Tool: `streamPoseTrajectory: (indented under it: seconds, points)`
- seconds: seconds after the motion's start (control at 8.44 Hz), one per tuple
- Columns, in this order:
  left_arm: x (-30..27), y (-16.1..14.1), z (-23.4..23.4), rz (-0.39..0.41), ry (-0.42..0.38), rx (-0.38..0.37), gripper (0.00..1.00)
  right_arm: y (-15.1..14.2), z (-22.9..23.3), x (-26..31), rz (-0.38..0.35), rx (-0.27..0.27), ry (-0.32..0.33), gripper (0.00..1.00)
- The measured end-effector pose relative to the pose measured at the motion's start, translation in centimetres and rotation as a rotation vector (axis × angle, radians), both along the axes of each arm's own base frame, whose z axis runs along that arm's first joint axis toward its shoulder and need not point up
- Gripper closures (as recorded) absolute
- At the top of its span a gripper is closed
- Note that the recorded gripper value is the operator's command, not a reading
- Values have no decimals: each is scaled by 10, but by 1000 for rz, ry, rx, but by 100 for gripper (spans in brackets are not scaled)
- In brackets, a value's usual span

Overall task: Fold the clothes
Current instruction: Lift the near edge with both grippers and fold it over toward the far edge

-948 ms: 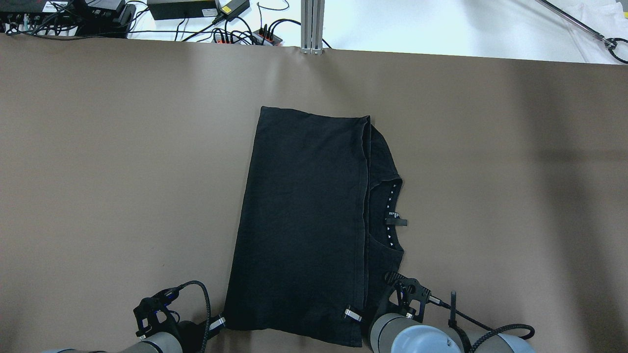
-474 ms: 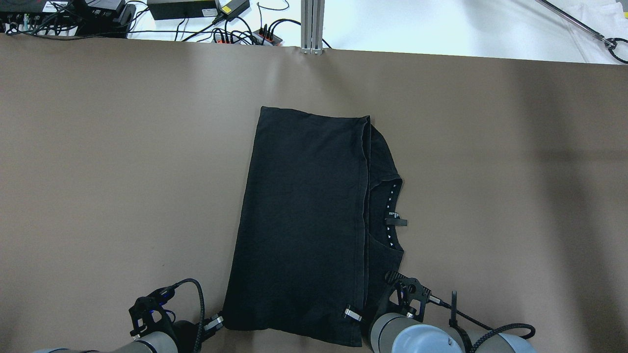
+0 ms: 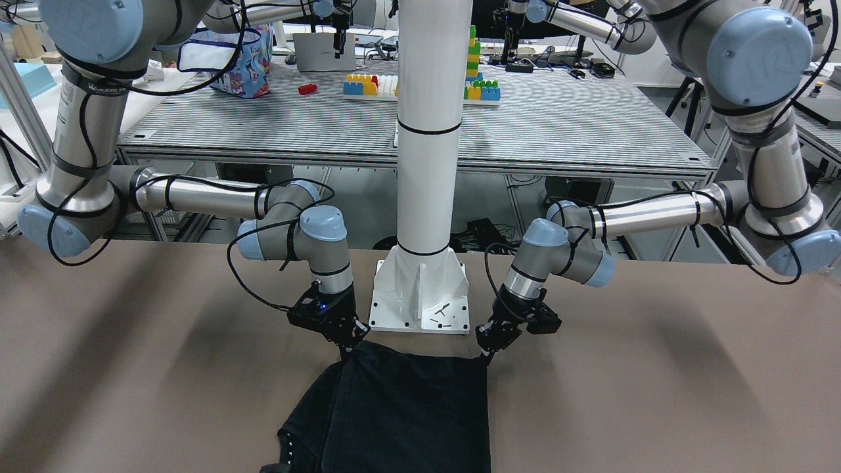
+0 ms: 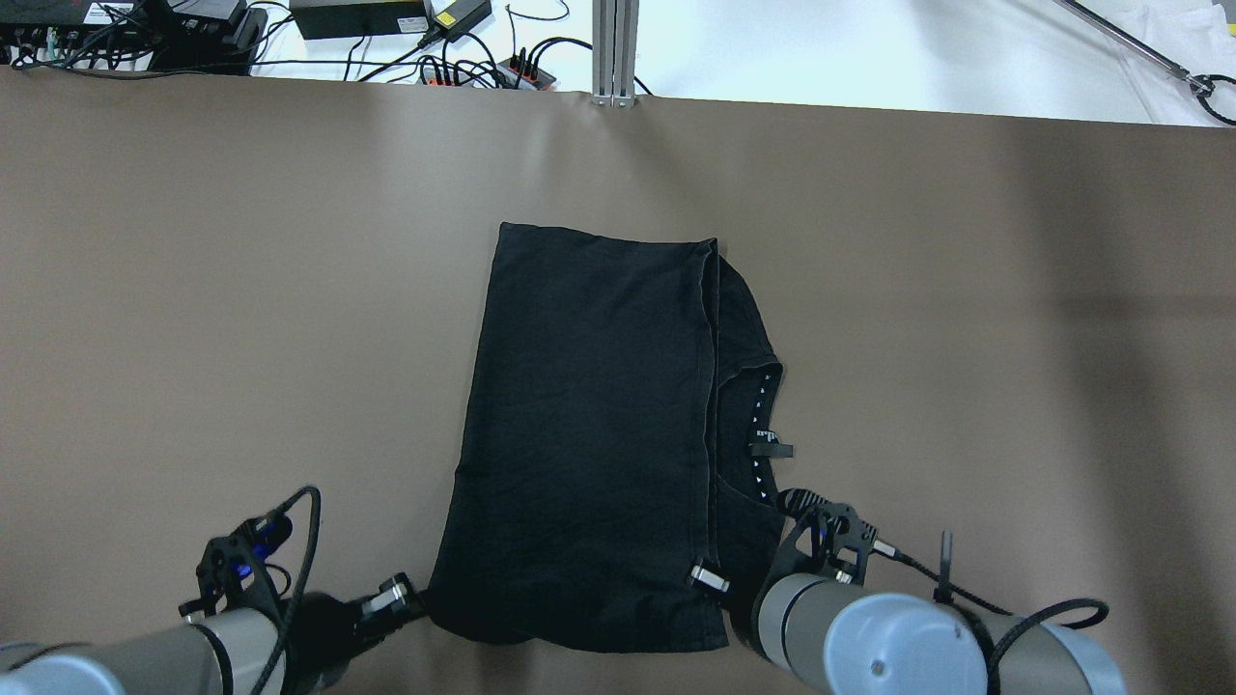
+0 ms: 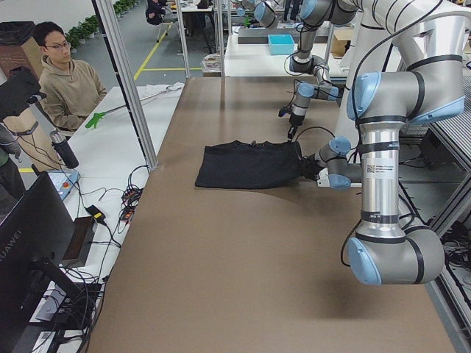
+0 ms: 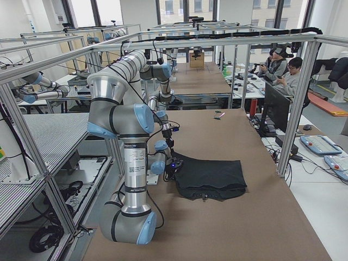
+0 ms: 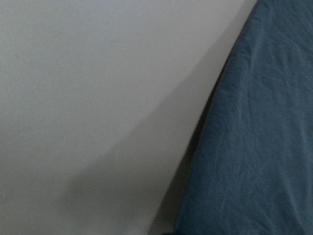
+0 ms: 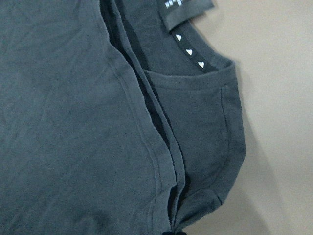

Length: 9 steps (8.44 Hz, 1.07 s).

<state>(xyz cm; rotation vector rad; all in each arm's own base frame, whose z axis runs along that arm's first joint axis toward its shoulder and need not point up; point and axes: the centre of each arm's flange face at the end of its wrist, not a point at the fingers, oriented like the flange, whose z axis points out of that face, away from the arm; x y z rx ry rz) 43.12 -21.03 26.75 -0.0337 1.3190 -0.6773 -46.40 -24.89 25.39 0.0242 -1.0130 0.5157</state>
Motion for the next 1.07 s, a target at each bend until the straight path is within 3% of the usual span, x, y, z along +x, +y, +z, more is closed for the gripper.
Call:
streamPoseTrajectory:
  seconds: [0.12, 0.36, 0.71, 0.83, 0.95, 1.07]
  points:
    - [-11, -39, -11, -17, 25, -16, 100, -29, -10, 20, 24, 2, -21, 100]
    - [-22, -136, -24, -44, 41, -44, 100, -117, -28, 53, 74, -33, -49, 100]
    - [-26, -303, -47, -99, 12, -82, 100, -258, -26, 39, 66, -77, 14, 100]
    - [-20, -356, -49, -120, -26, -91, 100, -298, -21, 32, 60, -82, 30, 19]
    - [-6, -402, -45, -133, -72, -101, 22, -331, -12, 21, 60, -82, 38, 6]
    - [9, -448, -42, -146, -111, -98, 0, -366, -2, 10, 73, -81, 44, 6]
